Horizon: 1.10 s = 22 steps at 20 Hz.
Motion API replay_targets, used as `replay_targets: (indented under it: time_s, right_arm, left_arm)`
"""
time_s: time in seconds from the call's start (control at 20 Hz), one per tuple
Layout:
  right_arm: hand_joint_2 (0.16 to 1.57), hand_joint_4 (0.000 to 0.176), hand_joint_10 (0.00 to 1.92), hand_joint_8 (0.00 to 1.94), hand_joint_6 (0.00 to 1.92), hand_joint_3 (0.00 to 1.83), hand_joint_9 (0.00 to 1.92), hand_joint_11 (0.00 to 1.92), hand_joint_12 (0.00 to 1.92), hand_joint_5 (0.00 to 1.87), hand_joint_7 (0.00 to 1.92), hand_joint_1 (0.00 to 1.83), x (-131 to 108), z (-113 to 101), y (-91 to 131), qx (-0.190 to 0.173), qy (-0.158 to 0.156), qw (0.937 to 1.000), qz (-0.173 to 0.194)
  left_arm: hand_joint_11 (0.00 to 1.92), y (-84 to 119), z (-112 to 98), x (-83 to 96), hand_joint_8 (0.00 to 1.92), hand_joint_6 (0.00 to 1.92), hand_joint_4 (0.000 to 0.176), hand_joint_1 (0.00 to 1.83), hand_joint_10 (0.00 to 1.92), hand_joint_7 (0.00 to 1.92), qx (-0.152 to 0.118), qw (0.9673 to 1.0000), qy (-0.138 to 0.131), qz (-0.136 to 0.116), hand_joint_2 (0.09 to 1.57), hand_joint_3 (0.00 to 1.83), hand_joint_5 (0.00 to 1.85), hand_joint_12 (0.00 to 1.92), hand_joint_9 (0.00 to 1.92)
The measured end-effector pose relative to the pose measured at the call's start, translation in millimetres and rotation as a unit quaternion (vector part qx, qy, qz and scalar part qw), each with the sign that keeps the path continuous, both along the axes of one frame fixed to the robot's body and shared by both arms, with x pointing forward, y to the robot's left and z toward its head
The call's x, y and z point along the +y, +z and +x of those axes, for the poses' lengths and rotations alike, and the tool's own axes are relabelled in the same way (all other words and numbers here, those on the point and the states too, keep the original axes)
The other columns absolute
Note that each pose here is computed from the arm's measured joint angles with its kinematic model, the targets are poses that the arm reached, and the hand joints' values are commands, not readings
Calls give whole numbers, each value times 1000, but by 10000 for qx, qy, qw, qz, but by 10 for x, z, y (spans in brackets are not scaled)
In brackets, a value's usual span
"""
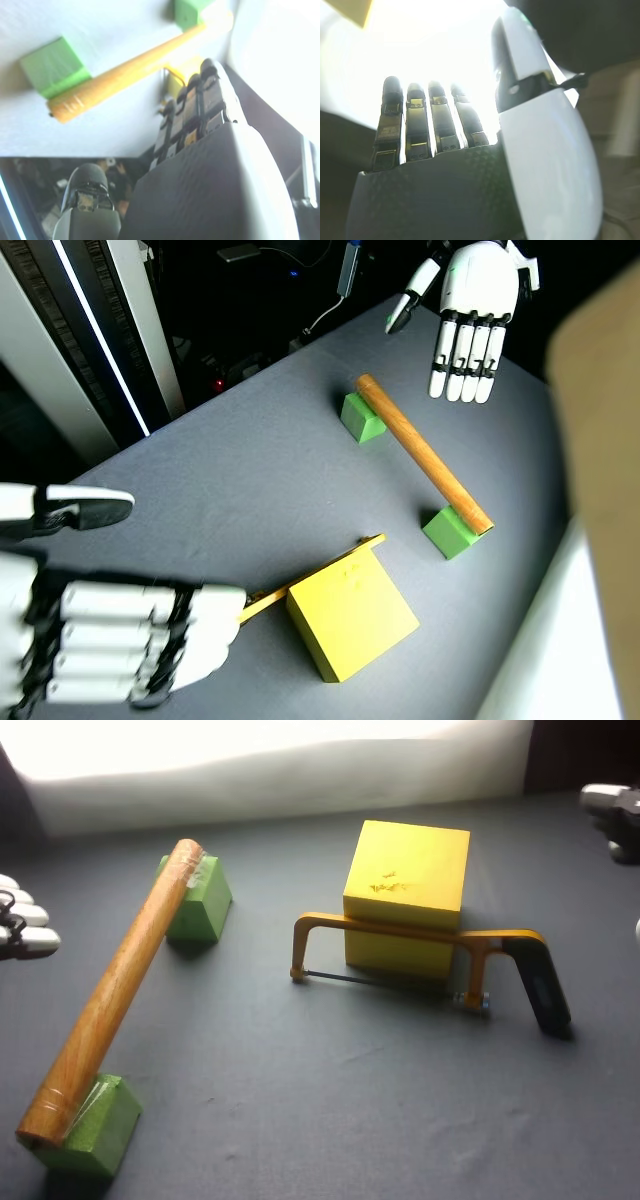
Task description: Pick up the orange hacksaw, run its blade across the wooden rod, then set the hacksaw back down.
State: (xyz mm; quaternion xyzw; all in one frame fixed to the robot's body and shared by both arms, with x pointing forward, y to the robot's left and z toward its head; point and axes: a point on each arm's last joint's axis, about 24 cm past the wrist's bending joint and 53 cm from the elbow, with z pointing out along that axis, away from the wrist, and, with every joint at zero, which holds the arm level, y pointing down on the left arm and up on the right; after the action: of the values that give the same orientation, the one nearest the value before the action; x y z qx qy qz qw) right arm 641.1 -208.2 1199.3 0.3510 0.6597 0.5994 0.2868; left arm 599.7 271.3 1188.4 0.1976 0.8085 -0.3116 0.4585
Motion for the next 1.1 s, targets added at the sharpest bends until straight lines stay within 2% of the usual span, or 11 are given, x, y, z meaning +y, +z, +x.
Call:
replay_targets:
  time_s: [0.1, 0.15, 0.2, 0.25, 0.3, 0.35, 0.4, 0.55, 0.75, 0.95, 1.1]
  right_arm:
    - [1110, 0, 0, 0, 0, 0, 8, 0, 333, 0, 0, 1030, -72, 17, -88, 208, -112, 9997, 22]
    - [1113, 0, 2, 0, 0, 0, 12, 0, 326, 0, 0, 1023, -79, 20, -173, 487, -145, 9984, 230]
    - [1114, 0, 4, 0, 0, 0, 21, 0, 377, 0, 0, 1021, -71, 37, -221, 566, -122, 9979, 297]
    - [1117, 0, 1, 0, 0, 0, 16, 0, 371, 0, 0, 1009, -87, 61, -284, 1022, -226, 9909, 849]
    - [1117, 0, 1, 0, 0, 0, 17, 0, 374, 0, 0, 1016, -105, 101, -323, 1182, -276, 9872, 1029]
    - [1121, 0, 0, 0, 0, 1, 15, 0, 352, 0, 0, 1009, -111, 135, -323, 952, -179, 9924, 754]
    - [1127, 0, 1, 0, 0, 3, 19, 0, 329, 0, 0, 1000, -109, 158, -335, 863, -115, 9942, 631]
    - [1138, 0, 3, 0, 0, 5, 25, 0, 312, 0, 0, 993, -63, 212, -392, 778, 28, 9953, 574]
    - [1137, 0, 7, 0, 0, 1, 48, 0, 347, 0, 0, 957, 2, 114, -701, 1007, 513, 9931, 319]
    - [1132, 0, 1, 0, 0, 0, 42, 0, 306, 0, 0, 993, 25, 128, -788, 1030, 714, 9919, 194]
    - [1135, 0, 2, 0, 0, 0, 50, 0, 351, 0, 0, 961, 83, 132, -909, 1005, 926, 9906, -26]
  left_arm:
    - [0, 14, 2, 53, 2, 1, 0, 60, 3, 22, -21, 9998, 178, 56, 1142, 2, 24, 197, 54]
    - [0, 35, -6, 132, 0, 0, 0, 65, 0, 14, -50, 9993, 344, 137, 1145, 3, 16, 204, 50]
    - [0, 69, -17, 189, 2, 0, 0, 75, 2, 18, -93, 9987, 458, 181, 1147, 2, 13, 222, 55]
    - [0, 125, -29, 224, 3, 1, 0, 79, 3, 24, -140, 9982, 567, 153, 1145, 0, 15, 237, 62]
    - [0, 177, -42, 245, 5, 2, 0, 85, 5, 34, -175, 9977, 652, 101, 1142, 0, 20, 234, 69]
    - [0, 194, -66, 265, 6, 6, 0, 103, 6, 57, -192, 9973, 691, 127, 1133, 0, 44, 263, 86]
    - [0, 211, -95, 278, 2, 4, 0, 114, 2, 48, -205, 9971, 720, 146, 1136, 0, 49, 244, 76]
    - [0, 256, -157, 243, 2, 3, 0, 98, 3, 44, -252, 9973, 675, 125, 1139, 0, 42, 218, 76]
    - [0, 246, -281, 122, 2, 3, 0, 97, 0, 40, -343, 9986, 286, 273, 1141, 1, 52, 229, 60]
    - [0, 313, -274, -12, 1, 1, 0, 112, 2, 44, -446, 9985, 314, 84, 1141, 1, 55, 262, 69]
    - [0, 320, -294, -53, 3, 2, 0, 126, 2, 47, -578, 9980, 176, 198, 1135, 0, 53, 283, 74]
